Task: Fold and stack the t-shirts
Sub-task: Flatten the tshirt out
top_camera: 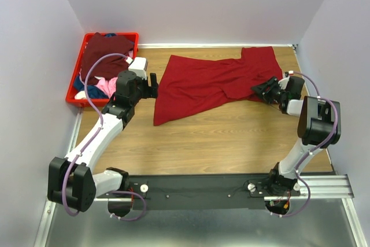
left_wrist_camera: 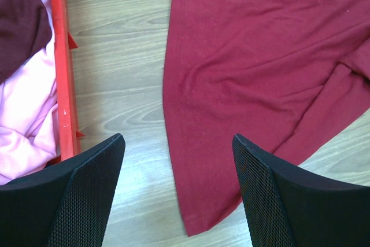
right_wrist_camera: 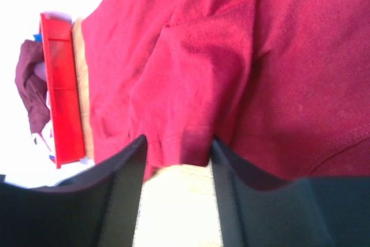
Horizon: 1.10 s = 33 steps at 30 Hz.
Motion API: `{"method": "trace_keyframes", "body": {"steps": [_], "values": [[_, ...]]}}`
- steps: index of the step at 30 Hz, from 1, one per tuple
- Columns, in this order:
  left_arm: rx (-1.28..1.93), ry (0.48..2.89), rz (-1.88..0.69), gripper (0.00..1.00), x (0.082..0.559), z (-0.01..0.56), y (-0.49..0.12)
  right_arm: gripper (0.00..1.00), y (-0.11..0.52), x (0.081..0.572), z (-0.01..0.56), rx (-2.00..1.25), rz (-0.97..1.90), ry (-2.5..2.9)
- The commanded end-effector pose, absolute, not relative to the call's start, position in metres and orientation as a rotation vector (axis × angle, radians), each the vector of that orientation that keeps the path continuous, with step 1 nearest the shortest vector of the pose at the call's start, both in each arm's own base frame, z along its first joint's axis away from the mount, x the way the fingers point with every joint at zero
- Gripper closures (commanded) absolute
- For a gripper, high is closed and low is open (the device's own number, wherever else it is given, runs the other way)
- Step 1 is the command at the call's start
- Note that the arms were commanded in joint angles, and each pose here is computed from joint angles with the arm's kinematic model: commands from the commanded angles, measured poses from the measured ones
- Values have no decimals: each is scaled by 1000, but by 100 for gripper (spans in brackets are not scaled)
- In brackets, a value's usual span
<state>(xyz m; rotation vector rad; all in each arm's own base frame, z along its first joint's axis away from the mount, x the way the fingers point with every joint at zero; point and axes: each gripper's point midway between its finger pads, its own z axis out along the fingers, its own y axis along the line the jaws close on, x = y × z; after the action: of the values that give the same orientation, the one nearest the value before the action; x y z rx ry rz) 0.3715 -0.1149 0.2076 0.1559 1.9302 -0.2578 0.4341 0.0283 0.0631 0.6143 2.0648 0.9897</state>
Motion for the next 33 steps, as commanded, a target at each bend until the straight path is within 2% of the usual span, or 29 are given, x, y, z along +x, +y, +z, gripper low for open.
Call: {"method": "trace_keyframes", "body": {"steps": [1,5,8,10,14,18,20,23,26,29,30,32,33], "values": [[179,1926,-274,17,372,208,-120,50,27,432,68,609,970,2048],[182,1926,-274,17,372,208,-121,67,20,429,56,632,906,2088],[183,1932,-275,17,372,206,-122,90,13,428,54,644,834,2122],[185,1931,-275,17,372,207,-122,99,5,427,66,637,765,2121],[185,1934,-273,17,371,208,-122,99,-6,411,92,726,658,2144],[159,1928,-235,17,371,213,-114,99,-19,356,110,896,475,2237],[148,1923,-221,17,370,216,-111,99,-31,335,140,895,351,2198],[135,1917,-202,17,369,220,-107,99,-33,290,152,918,244,2254],[130,1907,-198,17,369,224,-106,96,-31,240,169,958,172,2274],[124,1904,-191,17,369,225,-104,88,-22,217,172,1016,186,2255],[123,1904,-190,17,368,225,-104,80,-18,212,169,1019,205,2263],[122,1907,-192,17,369,224,-105,58,-16,203,164,1034,215,2246],[127,1912,-199,17,369,222,-106,39,-19,202,165,1034,194,2232]]}}
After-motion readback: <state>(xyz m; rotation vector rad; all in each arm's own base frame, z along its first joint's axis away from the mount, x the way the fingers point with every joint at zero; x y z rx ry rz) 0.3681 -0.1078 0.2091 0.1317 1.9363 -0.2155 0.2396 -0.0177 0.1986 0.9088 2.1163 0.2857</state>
